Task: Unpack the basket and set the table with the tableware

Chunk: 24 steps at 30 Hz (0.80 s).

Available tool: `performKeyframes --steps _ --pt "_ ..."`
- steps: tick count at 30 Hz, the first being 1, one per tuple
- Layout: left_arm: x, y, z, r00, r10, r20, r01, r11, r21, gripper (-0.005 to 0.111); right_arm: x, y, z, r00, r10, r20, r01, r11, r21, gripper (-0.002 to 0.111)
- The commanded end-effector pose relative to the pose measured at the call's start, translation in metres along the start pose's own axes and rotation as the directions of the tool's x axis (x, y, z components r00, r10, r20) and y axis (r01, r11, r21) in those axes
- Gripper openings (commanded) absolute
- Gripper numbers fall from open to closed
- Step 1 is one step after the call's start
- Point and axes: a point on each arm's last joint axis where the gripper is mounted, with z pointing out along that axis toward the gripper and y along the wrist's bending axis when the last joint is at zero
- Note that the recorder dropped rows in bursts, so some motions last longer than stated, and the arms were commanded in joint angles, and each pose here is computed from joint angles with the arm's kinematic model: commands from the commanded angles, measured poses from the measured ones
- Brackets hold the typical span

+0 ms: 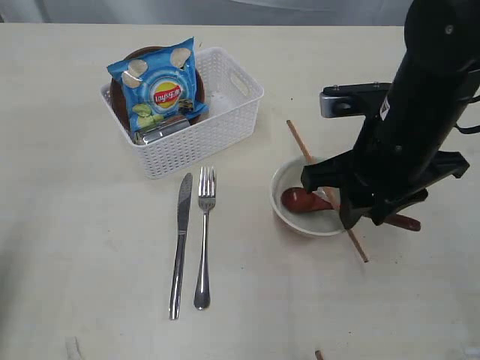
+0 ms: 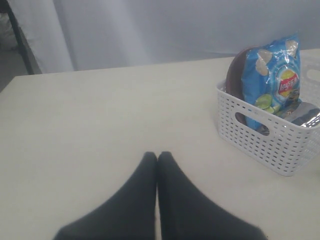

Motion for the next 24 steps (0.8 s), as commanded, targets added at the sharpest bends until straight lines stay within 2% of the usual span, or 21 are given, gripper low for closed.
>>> performKeyframes --steps 1,5,10,14,16,20,24 --pt "0.000 0.000 0.000 1.000 0.001 0.009 -0.001 1.000 -0.003 0.000 0.003 0.000 -0.009 0.999 -0.026 0.020 0.026 1.000 -0.004 0.038" --pt "0.000 0.000 0.000 1.000 0.001 0.009 -0.001 1.000 -0.003 0.000 0.019 0.000 -0.031 0.996 -0.041 0.074 0.044 0.998 -0.040 0.038" --pt "0.000 0.000 0.000 1.000 0.001 0.009 -0.001 1.000 -0.003 0.000 0.065 0.013 -0.046 0.989 -0.118 0.086 0.123 0.991 -0.049 0.038" --pt "0.000 0.000 0.000 1.000 0.001 0.009 -0.001 1.000 -0.003 0.000 0.107 0.039 -0.029 0.973 -0.230 0.017 0.230 0.969 -0.089 0.038" --pt "0.000 0.000 0.000 1.000 0.001 0.009 -0.001 1.000 -0.003 0.000 0.123 0.049 -0.018 0.965 -0.261 -0.023 0.260 0.964 -0.059 0.038" --pt "0.000 0.000 0.000 1.000 0.001 0.009 -0.001 1.000 -0.003 0.000 0.149 0.056 -0.001 0.961 -0.267 -0.067 0.270 0.962 0.031 0.042" --pt "0.000 0.000 0.000 1.000 0.001 0.009 -0.001 1.000 -0.003 0.000 0.170 0.063 0.013 0.955 -0.286 -0.082 0.290 0.957 0.031 0.043"
